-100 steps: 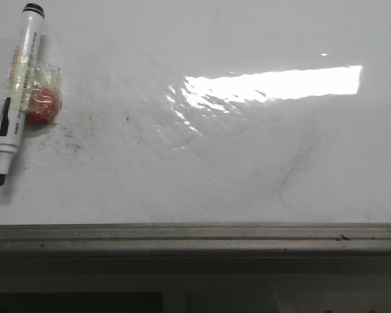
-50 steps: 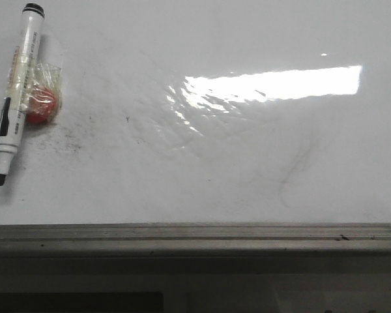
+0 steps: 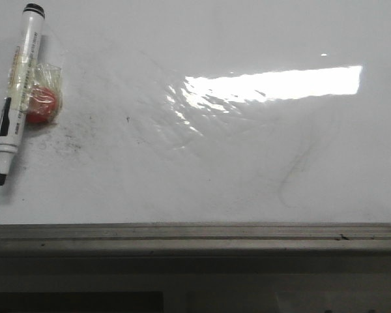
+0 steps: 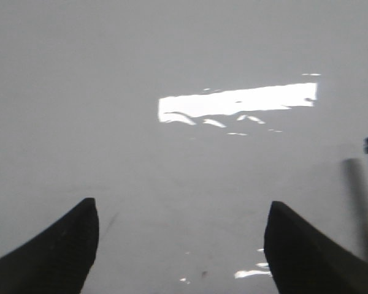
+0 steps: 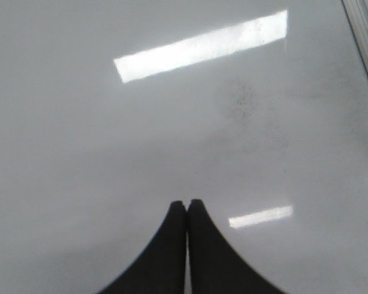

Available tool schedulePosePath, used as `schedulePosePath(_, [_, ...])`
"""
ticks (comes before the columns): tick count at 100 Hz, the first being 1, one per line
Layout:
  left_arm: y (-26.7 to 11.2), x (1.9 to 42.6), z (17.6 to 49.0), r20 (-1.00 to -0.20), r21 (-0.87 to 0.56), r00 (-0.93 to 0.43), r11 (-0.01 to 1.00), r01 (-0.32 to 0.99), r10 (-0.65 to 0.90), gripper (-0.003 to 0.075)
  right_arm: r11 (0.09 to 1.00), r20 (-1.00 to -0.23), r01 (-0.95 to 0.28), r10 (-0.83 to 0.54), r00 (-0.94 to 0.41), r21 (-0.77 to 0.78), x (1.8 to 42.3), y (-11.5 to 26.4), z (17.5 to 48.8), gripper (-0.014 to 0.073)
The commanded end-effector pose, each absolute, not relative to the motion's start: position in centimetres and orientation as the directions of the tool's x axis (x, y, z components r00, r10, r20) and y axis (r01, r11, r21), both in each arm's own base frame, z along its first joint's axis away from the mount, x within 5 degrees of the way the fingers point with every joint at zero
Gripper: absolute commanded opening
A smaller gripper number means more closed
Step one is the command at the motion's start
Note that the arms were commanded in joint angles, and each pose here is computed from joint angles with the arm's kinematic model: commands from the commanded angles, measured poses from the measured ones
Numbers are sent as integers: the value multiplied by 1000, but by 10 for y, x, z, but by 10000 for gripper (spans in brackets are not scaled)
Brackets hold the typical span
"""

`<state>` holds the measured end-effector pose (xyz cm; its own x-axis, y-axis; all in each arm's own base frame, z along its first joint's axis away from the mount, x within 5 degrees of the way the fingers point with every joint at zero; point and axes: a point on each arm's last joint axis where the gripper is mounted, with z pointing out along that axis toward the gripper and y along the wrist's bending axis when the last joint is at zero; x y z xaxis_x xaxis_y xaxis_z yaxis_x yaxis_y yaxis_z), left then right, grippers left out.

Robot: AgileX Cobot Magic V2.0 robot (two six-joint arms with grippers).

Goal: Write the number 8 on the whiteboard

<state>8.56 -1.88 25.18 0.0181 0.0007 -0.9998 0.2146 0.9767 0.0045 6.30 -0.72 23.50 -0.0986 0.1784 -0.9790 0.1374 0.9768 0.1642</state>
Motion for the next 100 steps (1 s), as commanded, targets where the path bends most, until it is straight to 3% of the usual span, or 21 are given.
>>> schedulePosePath(1, [-30,90,271,-992,13,121,947,320,-27,512,977,-986,135,168,-14,165,64,-8,252,-64])
schedulePosePath(28, [-71,105,261,-995,-92,-85,824,559,-53,512,977,-986,135,168,-16,165,64,-8,252,-64])
schedulePosePath(45, [-91,111,247,-970,-190,-235,780,596,-57,512,977,-985,135,169,-21,165,64,-8,251,-64])
schedulePosePath(74, [-102,124,236,-959,-210,-280,789,578,-49,508,979,-983,123,172,-56,164,66,-7,249,-64])
schedulePosePath(88, [-105,128,231,-956,-207,-289,792,574,-40,430,985,-976,61,171,-136,164,75,-3,245,-64])
schedulePosePath(100, [-108,131,225,-949,-204,-314,797,569,-19,270,986,-959,-40,148,-240,162,84,7,239,-64])
